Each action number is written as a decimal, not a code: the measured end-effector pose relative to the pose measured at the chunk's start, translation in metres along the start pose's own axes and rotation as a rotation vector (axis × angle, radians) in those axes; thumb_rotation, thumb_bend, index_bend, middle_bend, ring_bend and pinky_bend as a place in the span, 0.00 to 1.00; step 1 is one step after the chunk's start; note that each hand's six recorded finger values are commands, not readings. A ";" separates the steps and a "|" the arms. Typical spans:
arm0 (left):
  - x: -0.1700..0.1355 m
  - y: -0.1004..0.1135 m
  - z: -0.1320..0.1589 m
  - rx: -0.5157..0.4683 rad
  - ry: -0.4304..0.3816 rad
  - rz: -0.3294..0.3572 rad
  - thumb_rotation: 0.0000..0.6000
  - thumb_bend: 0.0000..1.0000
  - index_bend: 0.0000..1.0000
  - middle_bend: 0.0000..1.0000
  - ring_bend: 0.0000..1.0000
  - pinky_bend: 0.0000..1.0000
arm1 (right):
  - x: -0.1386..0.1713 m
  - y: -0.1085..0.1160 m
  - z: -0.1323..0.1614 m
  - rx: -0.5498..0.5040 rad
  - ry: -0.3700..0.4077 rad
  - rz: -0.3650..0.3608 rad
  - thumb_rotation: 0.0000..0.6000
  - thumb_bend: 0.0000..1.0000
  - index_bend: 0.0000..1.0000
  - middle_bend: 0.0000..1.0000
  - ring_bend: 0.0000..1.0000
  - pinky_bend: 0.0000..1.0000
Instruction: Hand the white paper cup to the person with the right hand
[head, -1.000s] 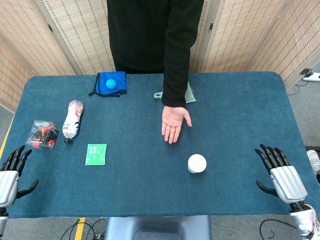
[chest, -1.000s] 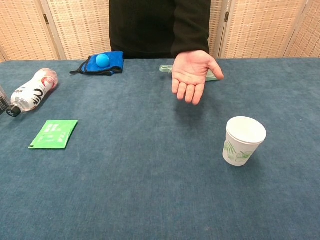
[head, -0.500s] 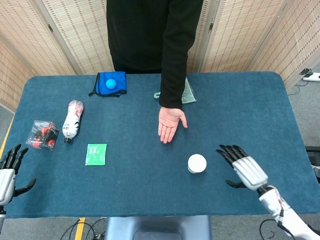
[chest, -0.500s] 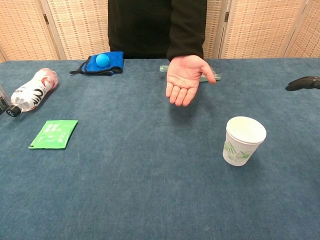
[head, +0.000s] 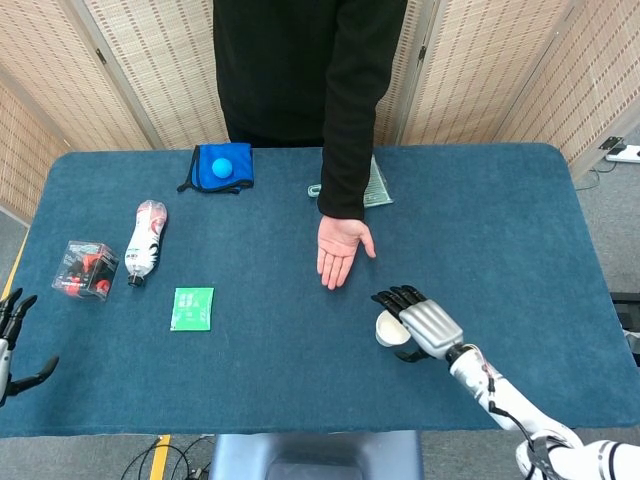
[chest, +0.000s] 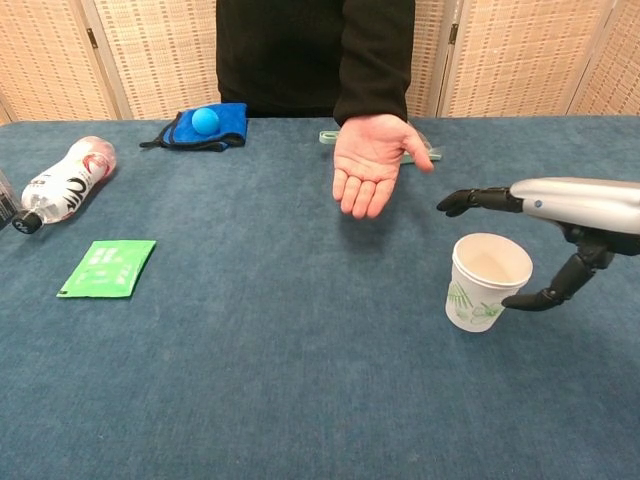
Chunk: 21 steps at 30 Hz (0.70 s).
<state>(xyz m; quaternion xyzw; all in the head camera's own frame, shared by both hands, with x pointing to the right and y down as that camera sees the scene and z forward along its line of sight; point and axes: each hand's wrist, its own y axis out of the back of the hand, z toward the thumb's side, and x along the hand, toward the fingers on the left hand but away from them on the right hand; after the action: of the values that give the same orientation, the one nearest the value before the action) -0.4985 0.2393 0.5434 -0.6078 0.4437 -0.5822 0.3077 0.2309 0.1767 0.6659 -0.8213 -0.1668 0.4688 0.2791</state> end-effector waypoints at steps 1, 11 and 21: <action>0.000 0.001 -0.001 -0.004 0.002 0.002 1.00 0.32 0.09 0.00 0.01 0.25 | -0.003 -0.001 0.001 0.000 0.001 0.001 1.00 0.23 0.06 0.15 0.11 0.20; -0.004 0.004 -0.003 -0.011 0.000 0.008 1.00 0.32 0.09 0.00 0.01 0.25 | -0.014 -0.002 0.002 0.012 -0.004 -0.036 1.00 0.37 0.26 0.32 0.36 0.49; -0.002 0.003 -0.003 -0.007 0.002 0.004 1.00 0.32 0.09 0.00 0.01 0.25 | -0.007 0.042 0.031 -0.015 0.053 -0.158 1.00 0.37 0.27 0.33 0.37 0.50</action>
<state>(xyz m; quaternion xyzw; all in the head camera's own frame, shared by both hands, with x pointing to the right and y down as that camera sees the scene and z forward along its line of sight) -0.5022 0.2404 0.5405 -0.6074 0.4473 -0.5805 0.3065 0.2016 0.1495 0.6322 -0.8198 -0.2271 0.4220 0.3135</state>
